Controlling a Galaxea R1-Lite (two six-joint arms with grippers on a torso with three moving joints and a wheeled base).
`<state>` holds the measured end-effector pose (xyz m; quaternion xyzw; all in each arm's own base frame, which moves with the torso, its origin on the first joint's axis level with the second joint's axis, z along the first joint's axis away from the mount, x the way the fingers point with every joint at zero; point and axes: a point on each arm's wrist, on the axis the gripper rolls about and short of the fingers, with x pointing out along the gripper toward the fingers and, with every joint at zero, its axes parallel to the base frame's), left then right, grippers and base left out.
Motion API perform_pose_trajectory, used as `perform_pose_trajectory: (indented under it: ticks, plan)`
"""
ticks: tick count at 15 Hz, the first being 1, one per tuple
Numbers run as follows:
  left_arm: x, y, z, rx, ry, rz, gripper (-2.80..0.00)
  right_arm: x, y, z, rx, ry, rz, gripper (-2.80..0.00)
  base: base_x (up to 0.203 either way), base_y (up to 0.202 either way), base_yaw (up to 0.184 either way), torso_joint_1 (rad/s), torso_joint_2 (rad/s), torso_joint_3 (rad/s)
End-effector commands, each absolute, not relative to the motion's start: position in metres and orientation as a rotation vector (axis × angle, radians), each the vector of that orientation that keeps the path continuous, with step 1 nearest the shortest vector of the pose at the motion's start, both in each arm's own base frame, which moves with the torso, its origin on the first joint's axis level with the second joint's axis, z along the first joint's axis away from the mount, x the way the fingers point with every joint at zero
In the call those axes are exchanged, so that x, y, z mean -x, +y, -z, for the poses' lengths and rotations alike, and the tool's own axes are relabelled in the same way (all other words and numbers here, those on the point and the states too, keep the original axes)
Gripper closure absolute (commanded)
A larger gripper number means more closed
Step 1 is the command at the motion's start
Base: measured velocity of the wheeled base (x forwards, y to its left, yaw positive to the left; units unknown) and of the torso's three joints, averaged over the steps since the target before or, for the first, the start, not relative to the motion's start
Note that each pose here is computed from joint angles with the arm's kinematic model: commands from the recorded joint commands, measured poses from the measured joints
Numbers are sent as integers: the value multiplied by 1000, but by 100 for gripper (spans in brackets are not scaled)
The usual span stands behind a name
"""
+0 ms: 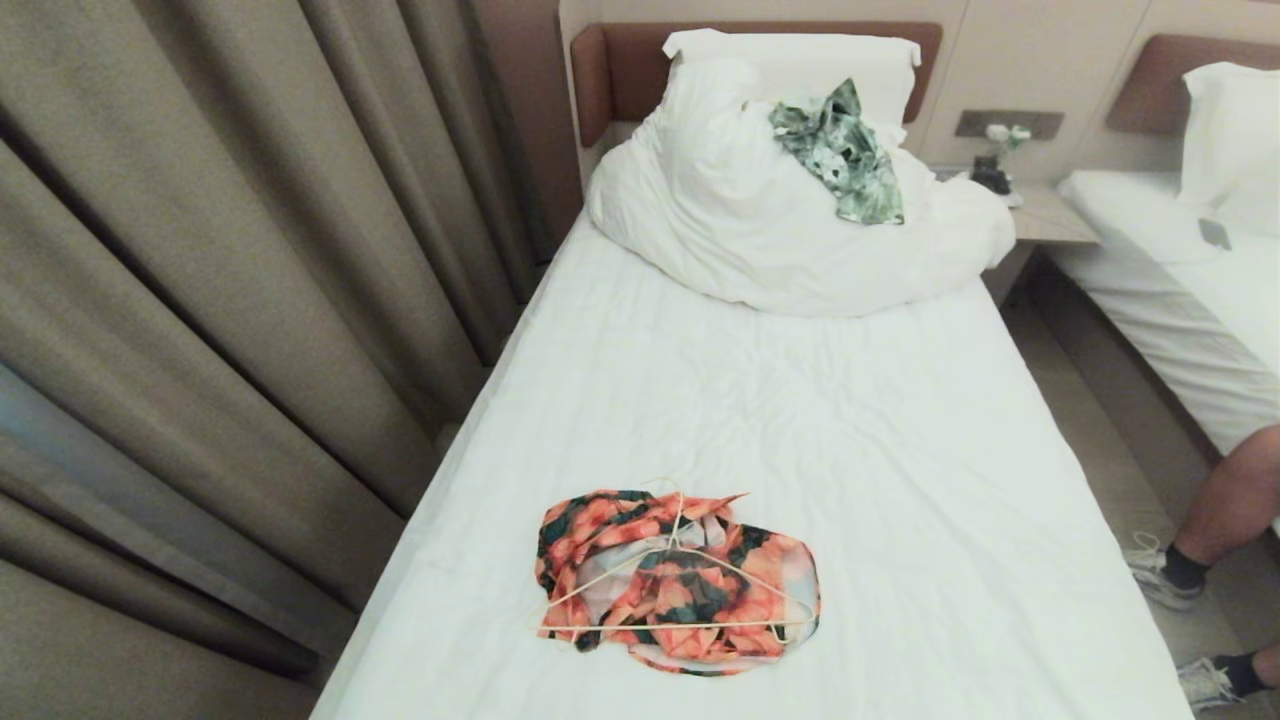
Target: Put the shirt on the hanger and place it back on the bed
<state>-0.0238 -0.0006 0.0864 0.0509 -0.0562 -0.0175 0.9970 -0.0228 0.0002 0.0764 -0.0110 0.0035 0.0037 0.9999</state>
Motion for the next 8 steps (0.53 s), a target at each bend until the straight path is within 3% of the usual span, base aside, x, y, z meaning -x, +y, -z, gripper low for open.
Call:
perform_pose_trajectory:
  ticks: [1,8]
  plan:
    - [20,-1,-75,-100,-69,33,0,23,0,-75,20,5,-8,0,0,0,0,0,0,0]
    - [20,0,-75,-71,-68,17,0,23,0,-75,17,6,-8,0,0,0,0,0,0,0]
